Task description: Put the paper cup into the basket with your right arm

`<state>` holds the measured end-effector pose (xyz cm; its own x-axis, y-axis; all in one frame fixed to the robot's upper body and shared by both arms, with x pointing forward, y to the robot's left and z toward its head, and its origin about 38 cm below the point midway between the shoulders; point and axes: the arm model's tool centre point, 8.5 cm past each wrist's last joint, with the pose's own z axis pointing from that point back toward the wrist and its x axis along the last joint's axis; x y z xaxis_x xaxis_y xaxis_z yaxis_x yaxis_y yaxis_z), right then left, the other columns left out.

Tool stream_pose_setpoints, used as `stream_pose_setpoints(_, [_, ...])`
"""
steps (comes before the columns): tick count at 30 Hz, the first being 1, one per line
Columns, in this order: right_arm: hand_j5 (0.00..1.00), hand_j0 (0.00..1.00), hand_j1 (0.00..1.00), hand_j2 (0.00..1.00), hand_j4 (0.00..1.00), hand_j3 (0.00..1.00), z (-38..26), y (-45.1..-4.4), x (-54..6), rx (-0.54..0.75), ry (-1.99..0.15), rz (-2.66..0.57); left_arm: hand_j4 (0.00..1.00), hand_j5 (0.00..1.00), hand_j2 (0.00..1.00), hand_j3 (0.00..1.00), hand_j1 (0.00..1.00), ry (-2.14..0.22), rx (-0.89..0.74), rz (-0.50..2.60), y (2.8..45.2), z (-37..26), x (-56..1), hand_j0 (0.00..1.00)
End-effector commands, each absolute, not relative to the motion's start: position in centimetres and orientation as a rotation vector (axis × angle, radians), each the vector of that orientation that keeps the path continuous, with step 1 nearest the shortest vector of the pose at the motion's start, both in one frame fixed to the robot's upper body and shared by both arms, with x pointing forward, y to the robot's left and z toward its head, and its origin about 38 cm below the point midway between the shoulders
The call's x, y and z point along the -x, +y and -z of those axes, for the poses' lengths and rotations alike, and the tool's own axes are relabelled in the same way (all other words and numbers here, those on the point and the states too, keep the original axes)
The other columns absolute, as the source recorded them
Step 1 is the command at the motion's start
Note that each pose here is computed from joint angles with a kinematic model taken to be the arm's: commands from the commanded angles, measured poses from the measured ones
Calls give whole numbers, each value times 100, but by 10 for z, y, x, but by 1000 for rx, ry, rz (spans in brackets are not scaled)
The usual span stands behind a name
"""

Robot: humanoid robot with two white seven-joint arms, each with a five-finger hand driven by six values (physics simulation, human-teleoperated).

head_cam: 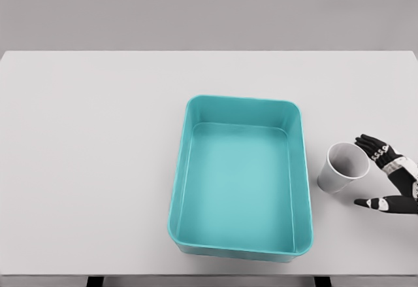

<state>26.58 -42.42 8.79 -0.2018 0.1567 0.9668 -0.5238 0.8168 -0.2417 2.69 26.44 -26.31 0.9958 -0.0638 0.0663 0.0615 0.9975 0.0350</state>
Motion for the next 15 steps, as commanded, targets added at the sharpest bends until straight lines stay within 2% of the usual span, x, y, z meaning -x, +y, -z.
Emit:
stream_pose_setpoints(1, [100, 100, 100, 100, 100, 100, -85, -416, -267, -326, -1655, -602, 100, 100, 100, 100, 100, -68, -33, 63, 264, 263, -27, 100])
stream_pose_setpoints(6, [100, 100, 100, 100, 100, 100, -79, -400, -286, -370, -1644, -490, 100, 100, 100, 100, 100, -66, -33, 63, 264, 263, -26, 100])
stream_pose_setpoints(15, [100, 100, 100, 100, 100, 100, -81, -395, -285, -386, -1643, -500, 100, 100, 100, 100, 100, -66, -33, 63, 264, 263, -26, 100])
